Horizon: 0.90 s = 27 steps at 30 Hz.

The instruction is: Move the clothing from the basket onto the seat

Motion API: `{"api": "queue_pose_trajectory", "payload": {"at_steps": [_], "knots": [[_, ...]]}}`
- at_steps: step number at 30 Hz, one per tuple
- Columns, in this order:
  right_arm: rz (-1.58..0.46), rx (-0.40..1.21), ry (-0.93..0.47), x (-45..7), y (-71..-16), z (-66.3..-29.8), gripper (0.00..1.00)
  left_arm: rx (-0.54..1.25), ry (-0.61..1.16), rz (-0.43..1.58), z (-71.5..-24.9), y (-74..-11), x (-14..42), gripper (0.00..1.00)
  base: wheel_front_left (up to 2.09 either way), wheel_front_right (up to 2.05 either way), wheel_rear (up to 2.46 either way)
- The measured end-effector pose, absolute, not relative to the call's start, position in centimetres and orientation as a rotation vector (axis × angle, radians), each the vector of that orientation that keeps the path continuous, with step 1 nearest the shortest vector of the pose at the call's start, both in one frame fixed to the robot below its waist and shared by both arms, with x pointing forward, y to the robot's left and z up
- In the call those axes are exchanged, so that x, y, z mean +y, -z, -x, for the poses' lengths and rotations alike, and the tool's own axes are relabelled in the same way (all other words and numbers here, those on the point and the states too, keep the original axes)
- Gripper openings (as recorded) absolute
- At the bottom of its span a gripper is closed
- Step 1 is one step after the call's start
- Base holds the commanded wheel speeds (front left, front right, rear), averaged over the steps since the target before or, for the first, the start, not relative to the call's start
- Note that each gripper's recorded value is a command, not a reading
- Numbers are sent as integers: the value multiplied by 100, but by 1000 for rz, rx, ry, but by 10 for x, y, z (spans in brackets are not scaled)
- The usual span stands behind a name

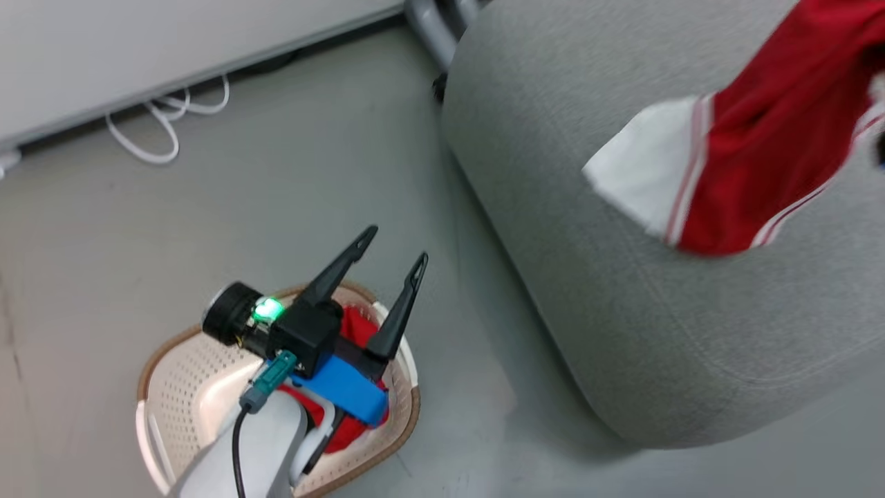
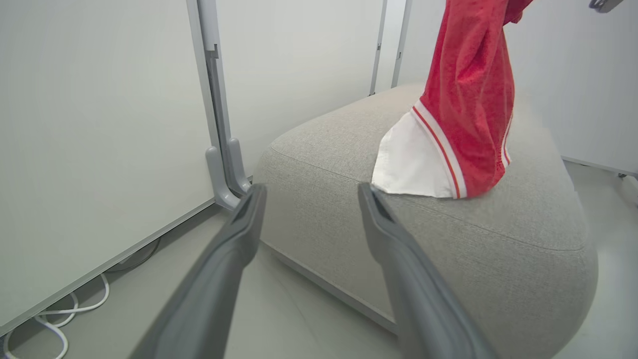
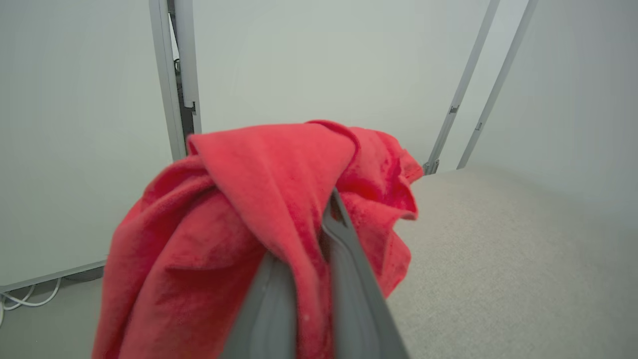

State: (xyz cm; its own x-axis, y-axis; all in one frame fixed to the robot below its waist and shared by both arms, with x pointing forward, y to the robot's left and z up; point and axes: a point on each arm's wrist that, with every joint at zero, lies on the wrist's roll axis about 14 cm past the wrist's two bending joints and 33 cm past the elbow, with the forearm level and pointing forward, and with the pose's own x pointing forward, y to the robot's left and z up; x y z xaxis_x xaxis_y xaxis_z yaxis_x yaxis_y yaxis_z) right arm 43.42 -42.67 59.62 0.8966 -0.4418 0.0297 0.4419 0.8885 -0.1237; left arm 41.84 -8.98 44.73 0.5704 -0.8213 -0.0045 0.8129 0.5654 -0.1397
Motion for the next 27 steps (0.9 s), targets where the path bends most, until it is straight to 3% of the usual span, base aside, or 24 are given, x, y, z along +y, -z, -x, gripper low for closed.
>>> {"api": "queue_pose_trajectory", "payload": {"at_steps": [8, 21, 24, 27], "knots": [[168, -51, 599, -482, -597, -471, 0, 87, 924, 129, -452, -417, -70, 100, 0, 0, 0], [78, 233, 638, -479, -438, -492, 1, 205, 853, 132, -462, -355, -37, 100, 0, 0, 0], [85, 243, 640, -480, -435, -488, 100, 197, 857, 129, -462, -359, -38, 100, 0, 0, 0], [84, 253, 640, -480, -434, -484, 100, 192, 860, 126, -462, -361, -39, 100, 0, 0, 0]]}}
